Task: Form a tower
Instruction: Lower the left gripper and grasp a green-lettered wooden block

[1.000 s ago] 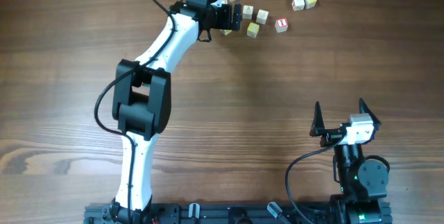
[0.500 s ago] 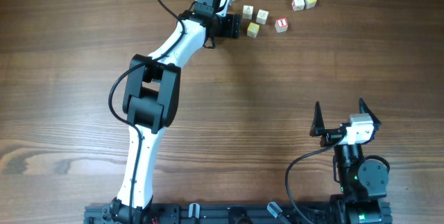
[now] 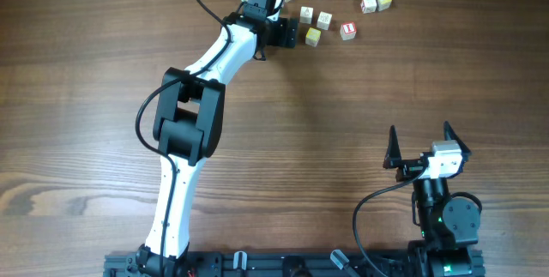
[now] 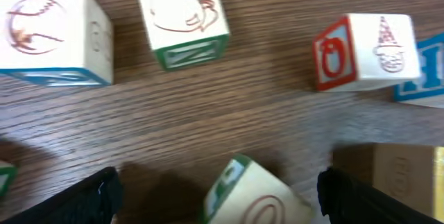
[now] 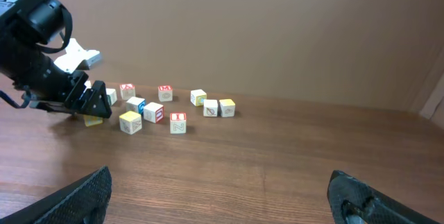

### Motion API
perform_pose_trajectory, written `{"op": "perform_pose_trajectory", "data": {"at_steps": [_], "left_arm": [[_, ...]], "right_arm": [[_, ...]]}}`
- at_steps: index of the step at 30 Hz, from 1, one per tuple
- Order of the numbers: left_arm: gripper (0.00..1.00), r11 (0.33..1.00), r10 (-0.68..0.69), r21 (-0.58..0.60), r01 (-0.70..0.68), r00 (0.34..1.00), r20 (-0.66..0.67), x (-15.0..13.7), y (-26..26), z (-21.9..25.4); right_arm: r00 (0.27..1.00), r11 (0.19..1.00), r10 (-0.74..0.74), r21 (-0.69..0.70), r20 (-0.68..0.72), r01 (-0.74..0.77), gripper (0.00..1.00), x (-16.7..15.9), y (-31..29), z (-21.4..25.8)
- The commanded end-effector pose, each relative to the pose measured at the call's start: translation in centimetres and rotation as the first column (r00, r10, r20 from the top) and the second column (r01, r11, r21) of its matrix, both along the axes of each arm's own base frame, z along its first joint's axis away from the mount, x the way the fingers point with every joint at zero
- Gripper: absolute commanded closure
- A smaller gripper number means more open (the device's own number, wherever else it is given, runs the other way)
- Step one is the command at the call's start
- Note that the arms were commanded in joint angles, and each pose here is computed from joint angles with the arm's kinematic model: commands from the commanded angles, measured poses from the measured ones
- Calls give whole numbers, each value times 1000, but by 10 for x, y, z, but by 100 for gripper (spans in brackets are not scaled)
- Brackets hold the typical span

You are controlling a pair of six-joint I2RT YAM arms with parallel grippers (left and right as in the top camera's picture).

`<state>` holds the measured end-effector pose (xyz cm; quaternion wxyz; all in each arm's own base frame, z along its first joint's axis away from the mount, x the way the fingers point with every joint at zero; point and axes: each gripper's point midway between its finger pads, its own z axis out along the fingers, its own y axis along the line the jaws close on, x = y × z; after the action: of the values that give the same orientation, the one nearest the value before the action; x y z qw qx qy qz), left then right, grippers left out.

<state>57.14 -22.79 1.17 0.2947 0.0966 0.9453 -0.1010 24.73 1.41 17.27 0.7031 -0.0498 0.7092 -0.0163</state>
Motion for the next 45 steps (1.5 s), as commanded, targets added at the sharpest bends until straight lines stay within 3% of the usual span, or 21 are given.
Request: {"op": "perform_pose_trajectory", "data": {"at_steps": [1,5,19,27,35,37,41,42,43,45], "left_arm": [[12,998,32,57,-30,999,-35,-3,14,-26],[26,998,31,59,-28,999,-43,-5,13,-27],[58,997,25,76,-19,996,-84,-15,13,-32],[61,998,7,65,-3,998,-64,-23,2,7],[63,998,68,21,-66,991,-119,-54,-12,54],[63,994,108,31,-104,981,-164,-67,-13,52],[63,927,374,71,-368,897,-236,-88,-2,42],[63,903,429,89,-420,876,-220,-90,1,41],[62,838,546,132,-530,823,-159,-94,10,40],[61,809,587,139,-571,798,-140,-101,7,36]], "right_arm": [[1000,1000,18,-11,6,-18,0,0,4,1],[1000,1000,18,-11,7,-18,0,0,4,1],[1000,1000,18,-11,7,-18,0,0,4,1],[1000,1000,18,-11,6,-18,0,0,4,1],[1000,1000,18,-11,7,-18,0,0,3,1],[1000,1000,18,-11,6,-18,0,0,3,1],[1000,1000,18,-11,6,-18,0,0,4,1],[1000,1000,18,-11,6,-18,0,0,4,1],[1000,1000,18,-11,6,-18,0,0,3,1],[1000,1000,18,-11,7,-18,0,0,4,1]]}}
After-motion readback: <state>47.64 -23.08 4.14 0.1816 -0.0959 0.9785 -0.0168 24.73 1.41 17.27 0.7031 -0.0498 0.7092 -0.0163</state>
